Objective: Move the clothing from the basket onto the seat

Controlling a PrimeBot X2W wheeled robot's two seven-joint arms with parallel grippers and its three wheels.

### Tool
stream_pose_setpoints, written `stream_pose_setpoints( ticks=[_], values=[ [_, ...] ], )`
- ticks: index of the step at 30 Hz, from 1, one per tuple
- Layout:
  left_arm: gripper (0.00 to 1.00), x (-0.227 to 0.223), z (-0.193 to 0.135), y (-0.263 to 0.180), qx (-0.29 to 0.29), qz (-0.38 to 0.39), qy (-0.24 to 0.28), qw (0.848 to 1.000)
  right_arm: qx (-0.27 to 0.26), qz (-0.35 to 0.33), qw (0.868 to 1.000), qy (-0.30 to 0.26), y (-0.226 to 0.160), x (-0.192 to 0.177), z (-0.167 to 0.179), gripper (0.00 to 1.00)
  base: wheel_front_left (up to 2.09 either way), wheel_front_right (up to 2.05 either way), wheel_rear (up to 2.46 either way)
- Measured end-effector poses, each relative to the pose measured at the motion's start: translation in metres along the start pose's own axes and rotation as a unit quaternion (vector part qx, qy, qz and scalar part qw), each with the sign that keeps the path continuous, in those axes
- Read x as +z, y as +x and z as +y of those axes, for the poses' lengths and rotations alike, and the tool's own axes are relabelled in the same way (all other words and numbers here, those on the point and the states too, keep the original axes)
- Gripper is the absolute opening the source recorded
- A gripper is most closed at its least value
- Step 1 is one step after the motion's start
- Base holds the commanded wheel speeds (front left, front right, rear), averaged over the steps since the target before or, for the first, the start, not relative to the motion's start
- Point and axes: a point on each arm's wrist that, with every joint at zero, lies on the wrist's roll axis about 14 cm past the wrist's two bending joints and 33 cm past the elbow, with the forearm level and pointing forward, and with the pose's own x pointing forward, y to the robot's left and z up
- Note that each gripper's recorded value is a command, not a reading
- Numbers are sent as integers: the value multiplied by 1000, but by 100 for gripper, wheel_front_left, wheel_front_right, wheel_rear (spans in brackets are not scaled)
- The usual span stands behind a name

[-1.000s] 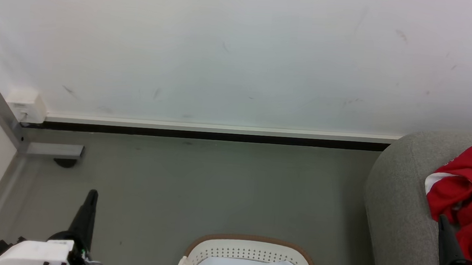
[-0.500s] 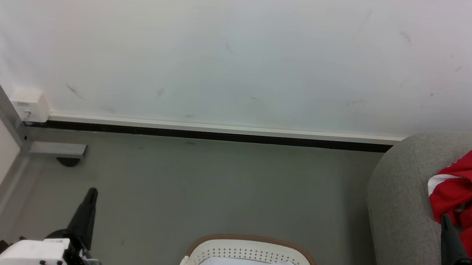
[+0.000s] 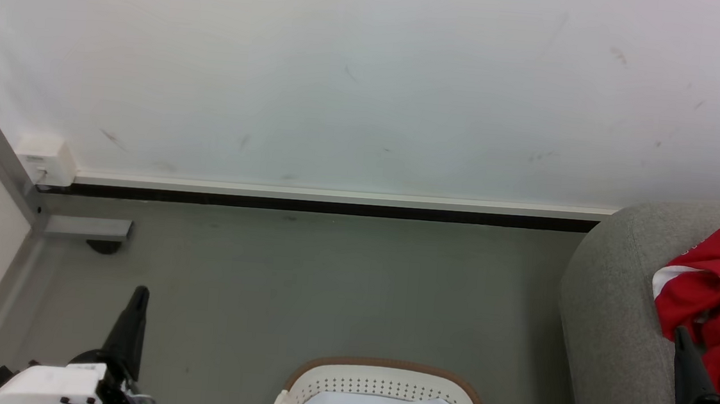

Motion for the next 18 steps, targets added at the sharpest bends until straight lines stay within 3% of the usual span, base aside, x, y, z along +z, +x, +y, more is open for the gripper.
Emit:
stream_pose_setpoints(
  ticks=[18],
  values=[
    [0, 0, 0, 0, 0, 0, 0, 1000, -1, 0, 1000, 2, 0, 0, 1, 0, 0, 0, 0]
  ],
)
